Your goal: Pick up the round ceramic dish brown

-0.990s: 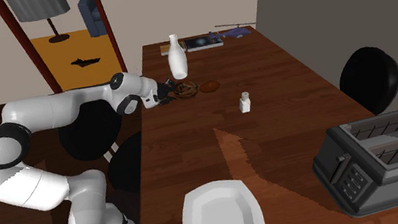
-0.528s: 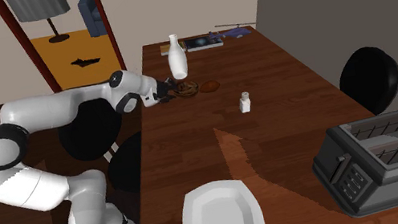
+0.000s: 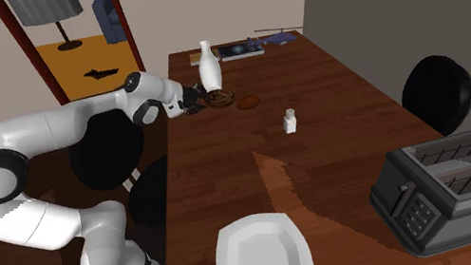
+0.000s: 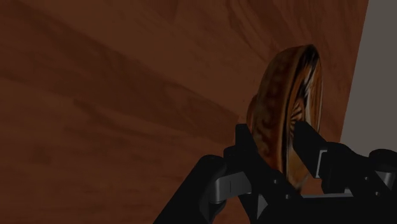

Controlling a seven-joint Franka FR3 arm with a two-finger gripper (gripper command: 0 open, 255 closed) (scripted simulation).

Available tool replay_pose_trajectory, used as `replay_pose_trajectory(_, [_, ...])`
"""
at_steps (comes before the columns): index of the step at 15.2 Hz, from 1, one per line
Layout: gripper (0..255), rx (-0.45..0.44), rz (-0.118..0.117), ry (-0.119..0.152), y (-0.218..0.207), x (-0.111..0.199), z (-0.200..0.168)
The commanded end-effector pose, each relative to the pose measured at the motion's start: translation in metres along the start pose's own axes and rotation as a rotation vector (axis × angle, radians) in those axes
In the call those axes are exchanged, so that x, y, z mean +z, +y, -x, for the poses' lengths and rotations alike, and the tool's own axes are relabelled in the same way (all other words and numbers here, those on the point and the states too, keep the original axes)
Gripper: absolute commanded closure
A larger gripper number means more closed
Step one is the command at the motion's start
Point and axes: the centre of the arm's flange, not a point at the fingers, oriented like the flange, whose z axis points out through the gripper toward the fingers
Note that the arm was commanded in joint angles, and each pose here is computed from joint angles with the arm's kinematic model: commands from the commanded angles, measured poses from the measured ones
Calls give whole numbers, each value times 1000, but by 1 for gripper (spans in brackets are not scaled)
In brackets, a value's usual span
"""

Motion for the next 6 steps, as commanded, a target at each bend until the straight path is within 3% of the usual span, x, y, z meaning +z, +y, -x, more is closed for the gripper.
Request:
replay_pose_trajectory(1, [255,0,0,0,-9,-7,2])
replay_pose_trajectory(6, [255,0,0,0,-22,-18,3])
